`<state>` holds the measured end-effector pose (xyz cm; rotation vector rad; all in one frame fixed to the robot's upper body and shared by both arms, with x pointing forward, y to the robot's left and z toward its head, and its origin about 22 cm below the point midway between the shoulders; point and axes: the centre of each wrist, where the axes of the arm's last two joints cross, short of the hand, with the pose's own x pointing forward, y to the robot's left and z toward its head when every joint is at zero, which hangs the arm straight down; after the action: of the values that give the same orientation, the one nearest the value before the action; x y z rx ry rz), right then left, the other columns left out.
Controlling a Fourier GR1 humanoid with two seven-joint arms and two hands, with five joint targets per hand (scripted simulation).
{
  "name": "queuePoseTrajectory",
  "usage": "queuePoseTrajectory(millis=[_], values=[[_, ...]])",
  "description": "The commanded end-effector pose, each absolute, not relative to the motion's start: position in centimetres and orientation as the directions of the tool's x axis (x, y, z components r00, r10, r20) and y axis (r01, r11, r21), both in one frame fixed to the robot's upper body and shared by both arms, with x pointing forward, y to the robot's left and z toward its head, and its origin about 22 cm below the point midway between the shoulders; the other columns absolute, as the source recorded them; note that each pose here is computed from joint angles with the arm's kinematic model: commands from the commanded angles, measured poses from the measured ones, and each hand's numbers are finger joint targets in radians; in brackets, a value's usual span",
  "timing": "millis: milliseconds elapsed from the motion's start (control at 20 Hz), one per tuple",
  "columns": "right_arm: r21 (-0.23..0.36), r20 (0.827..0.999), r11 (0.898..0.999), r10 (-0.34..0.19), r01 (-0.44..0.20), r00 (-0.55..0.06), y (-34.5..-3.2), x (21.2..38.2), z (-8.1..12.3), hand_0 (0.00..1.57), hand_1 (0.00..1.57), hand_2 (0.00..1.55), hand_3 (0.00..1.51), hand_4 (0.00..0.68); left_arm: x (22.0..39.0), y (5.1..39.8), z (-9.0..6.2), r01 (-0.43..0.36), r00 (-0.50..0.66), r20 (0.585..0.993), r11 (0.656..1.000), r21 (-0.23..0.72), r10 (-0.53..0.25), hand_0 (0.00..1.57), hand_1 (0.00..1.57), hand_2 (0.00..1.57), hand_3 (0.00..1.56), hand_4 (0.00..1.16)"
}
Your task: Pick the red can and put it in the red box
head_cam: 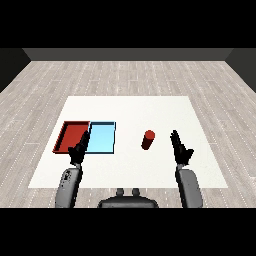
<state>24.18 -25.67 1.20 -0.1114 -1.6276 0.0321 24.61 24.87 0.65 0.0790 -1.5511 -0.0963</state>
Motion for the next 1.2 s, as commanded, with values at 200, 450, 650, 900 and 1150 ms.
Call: queuePoseTrajectory(millis=[200, 450, 650, 900, 1150], values=[[-0.111, 0.994, 0.994, 0.111, 0.026, 0.004, -28.1, 25.7, 0.4, 0.0, 0.0, 0.0, 0.0, 0.0, 24.1, 25.5, 0.3, -0.035, 0.005, 0.993, 0.993, 0.114, -0.114, 0.0, 0.0, 0.0, 0.0, 0.0], [0.027, 0.966, 0.997, -0.044, -0.068, -0.256, -28.1, 26.1, 1.1, 0.0, 0.0, 0.0, 0.0, 0.0, 24.6, 25.7, 2.3, -0.05, -0.38, 0.924, 0.998, 0.023, -0.04, 0.0, 0.0, 0.0, 0.0, 0.0], [0.057, 0.958, 0.995, -0.079, -0.086, -0.275, -27.5, 25.3, 0.2, 0.0, 0.0, 0.0, 0.0, 0.0, 23.7, 26.2, 1.7, -0.049, -0.383, 0.923, 0.999, 0.007, -0.026, 0.0, 0.0, 0.0, 0.0, 0.0], [0.023, 0.962, 0.997, -0.042, -0.073, -0.269, -29.1, 25.6, 0.5, 0.0, 0.0, 0.0, 0.0, 0.0, 22.7, 26.3, 0.7, -0.029, -0.369, 0.929, 1.0, 0.007, -0.018, 0.0, 0.0, 0.0, 0.0, 0.0], [0.021, 0.964, 0.996, -0.042, -0.083, -0.264, -29.1, 26.1, -1.2, 0.0, 0.0, 0.0, 0.0, 0.0, 23.6, 25.5, 0.6, -0.042, -0.386, 0.922, 0.999, 0.003, -0.02, 0.0, 0.0, 0.0, 0.0, 0.0]])
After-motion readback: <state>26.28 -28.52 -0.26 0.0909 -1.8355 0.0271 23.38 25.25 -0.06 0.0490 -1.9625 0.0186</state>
